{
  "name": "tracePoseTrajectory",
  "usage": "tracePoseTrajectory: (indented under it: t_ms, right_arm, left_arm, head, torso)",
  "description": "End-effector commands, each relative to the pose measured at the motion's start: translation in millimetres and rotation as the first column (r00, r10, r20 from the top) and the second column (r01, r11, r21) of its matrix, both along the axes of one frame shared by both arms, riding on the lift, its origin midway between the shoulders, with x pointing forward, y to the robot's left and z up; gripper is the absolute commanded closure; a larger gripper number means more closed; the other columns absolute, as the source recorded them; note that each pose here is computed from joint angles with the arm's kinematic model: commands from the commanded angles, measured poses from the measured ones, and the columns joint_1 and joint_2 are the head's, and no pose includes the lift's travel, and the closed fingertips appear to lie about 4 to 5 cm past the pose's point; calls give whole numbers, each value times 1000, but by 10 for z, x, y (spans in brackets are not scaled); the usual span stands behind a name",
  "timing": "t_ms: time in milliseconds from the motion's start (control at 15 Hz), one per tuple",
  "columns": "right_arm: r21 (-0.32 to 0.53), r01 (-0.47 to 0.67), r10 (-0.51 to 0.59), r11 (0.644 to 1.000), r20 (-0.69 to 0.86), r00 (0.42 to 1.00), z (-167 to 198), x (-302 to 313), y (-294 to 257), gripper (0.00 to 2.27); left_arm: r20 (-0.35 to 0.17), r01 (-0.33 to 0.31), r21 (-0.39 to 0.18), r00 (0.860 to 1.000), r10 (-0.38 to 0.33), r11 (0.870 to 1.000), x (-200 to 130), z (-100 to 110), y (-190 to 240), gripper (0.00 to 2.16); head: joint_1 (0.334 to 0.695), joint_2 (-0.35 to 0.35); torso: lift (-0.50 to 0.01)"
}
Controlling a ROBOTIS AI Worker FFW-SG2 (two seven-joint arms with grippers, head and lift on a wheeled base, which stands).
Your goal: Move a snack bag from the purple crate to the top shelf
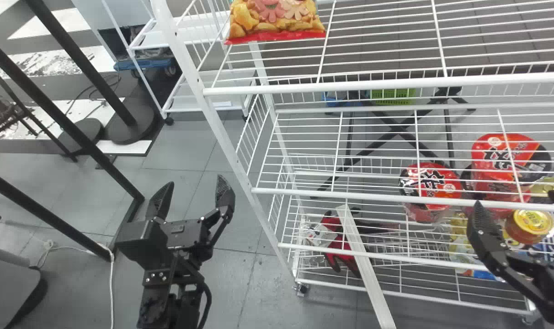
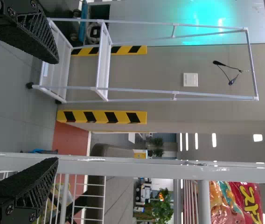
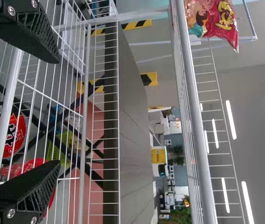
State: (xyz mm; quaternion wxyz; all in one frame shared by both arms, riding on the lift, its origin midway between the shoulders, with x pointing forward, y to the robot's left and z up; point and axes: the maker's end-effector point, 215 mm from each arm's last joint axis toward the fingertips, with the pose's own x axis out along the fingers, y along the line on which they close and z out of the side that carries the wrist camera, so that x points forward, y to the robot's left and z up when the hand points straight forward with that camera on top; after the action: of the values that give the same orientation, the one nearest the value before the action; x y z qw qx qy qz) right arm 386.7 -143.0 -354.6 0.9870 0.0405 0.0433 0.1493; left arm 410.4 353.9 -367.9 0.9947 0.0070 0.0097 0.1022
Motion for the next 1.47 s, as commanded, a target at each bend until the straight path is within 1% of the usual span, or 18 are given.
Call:
tracePoseTrajectory:
  t_ms: [0, 267, 400, 867, 1333, 1400]
  right_arm:
    - [-1, 1, -1, 1000, 1, 1000, -1, -14, -3, 29]
    - [-2, 0, 0, 1000, 4, 1000, 20, -21, 8, 29]
    - [-7, -3, 3, 1000, 5, 1000, 23, -32, 17, 29]
    - [-16, -8, 8, 1000, 8, 1000, 35, -49, 44, 29]
    - [-16, -8, 8, 1000, 7, 1000, 27, -50, 44, 29]
    - [-15, -7, 7, 1000, 7, 1000, 23, -55, 43, 29]
  left_arm:
    - [3, 1, 0, 1000, -1, 1000, -5, 11, -8, 63]
    - [7, 3, 1, 1000, -3, 1000, -15, 34, -14, 63]
    - [3, 4, 0, 1000, -4, 1000, -27, 12, -21, 63]
    - [19, 5, 3, 1000, -5, 1000, -35, 65, -22, 63]
    - [16, 3, 3, 1000, -3, 1000, -59, 50, -15, 60]
    - [25, 3, 3, 1000, -3, 1000, -62, 78, -22, 60]
  head:
    - [695, 293]
    - [695, 293]
    - [695, 294]
    - [695, 300]
    - [695, 300]
    - [695, 301]
  torso:
    - [-294]
    - [-310]
    - [-318]
    - [-345]
    - [-374]
    - [-378]
